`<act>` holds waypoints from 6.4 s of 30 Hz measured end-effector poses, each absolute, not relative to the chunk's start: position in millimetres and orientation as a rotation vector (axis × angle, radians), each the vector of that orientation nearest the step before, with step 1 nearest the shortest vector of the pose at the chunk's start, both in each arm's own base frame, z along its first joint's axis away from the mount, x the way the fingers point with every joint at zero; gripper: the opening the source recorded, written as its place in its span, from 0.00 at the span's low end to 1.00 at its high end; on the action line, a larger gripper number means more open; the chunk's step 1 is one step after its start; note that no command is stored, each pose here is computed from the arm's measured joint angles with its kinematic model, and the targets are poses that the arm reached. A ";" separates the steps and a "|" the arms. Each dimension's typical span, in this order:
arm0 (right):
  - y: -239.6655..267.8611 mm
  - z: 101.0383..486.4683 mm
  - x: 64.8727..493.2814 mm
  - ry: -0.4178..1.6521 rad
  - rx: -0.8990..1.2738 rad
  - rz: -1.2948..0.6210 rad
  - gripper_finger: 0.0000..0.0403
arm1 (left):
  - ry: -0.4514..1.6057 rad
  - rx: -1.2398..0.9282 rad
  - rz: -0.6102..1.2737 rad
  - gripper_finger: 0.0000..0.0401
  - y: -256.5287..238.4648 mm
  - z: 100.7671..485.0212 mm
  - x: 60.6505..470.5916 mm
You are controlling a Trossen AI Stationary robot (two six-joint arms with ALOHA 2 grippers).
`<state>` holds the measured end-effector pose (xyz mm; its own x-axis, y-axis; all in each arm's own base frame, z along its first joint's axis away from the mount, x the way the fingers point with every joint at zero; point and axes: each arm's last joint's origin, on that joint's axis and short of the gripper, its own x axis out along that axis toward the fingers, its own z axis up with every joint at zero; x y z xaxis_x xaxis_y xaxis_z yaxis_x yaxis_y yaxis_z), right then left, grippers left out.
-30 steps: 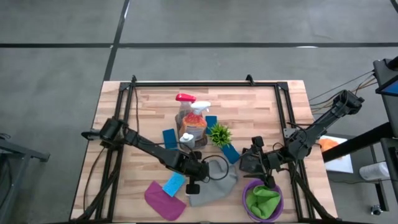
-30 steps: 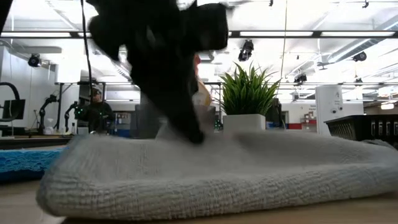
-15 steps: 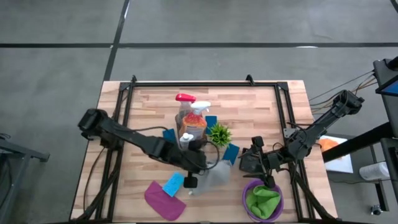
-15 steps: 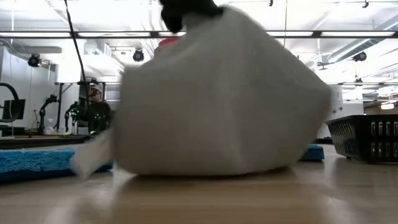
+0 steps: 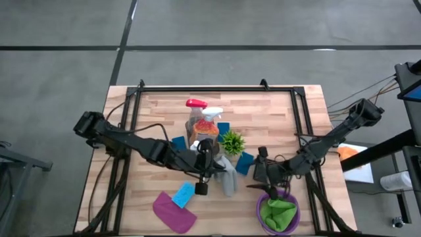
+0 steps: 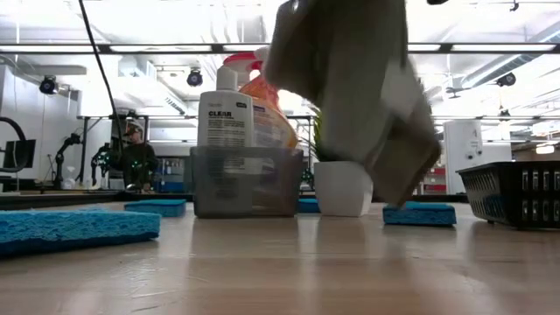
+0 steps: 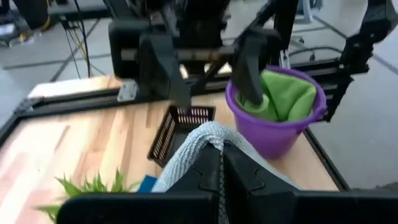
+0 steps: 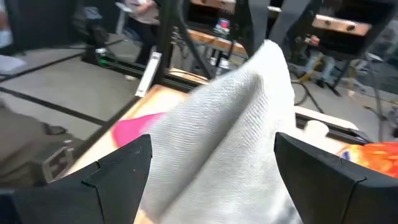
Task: Pick & Place Kitchen Items
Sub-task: Put the gray towel into the purple bucket
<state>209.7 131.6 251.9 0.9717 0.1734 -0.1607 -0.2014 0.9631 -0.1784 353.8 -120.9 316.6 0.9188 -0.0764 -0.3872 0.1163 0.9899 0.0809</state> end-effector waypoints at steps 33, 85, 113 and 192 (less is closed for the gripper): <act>152.4 257.2 302.8 0.290 -0.214 0.177 0.09 | 0.343 0.221 -0.317 0.01 -126.9 319.6 354.4; 167.3 247.9 293.1 -0.104 -0.266 0.269 0.04 | 0.175 0.157 -0.357 0.01 -117.8 273.3 268.2; 176.7 253.8 282.9 -0.156 -0.289 0.303 0.04 | 0.185 0.160 -0.288 0.77 -115.4 279.1 269.7; 255.2 194.3 237.4 1.664 -0.006 0.233 0.04 | 0.150 -0.013 -0.228 0.85 -86.4 242.8 203.8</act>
<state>237.4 255.2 194.3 -0.1087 0.1336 -0.9850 -0.1421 0.9787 0.1485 203.8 -86.4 242.8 0.9631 -0.2261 -0.1462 0.2241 0.9741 -0.0300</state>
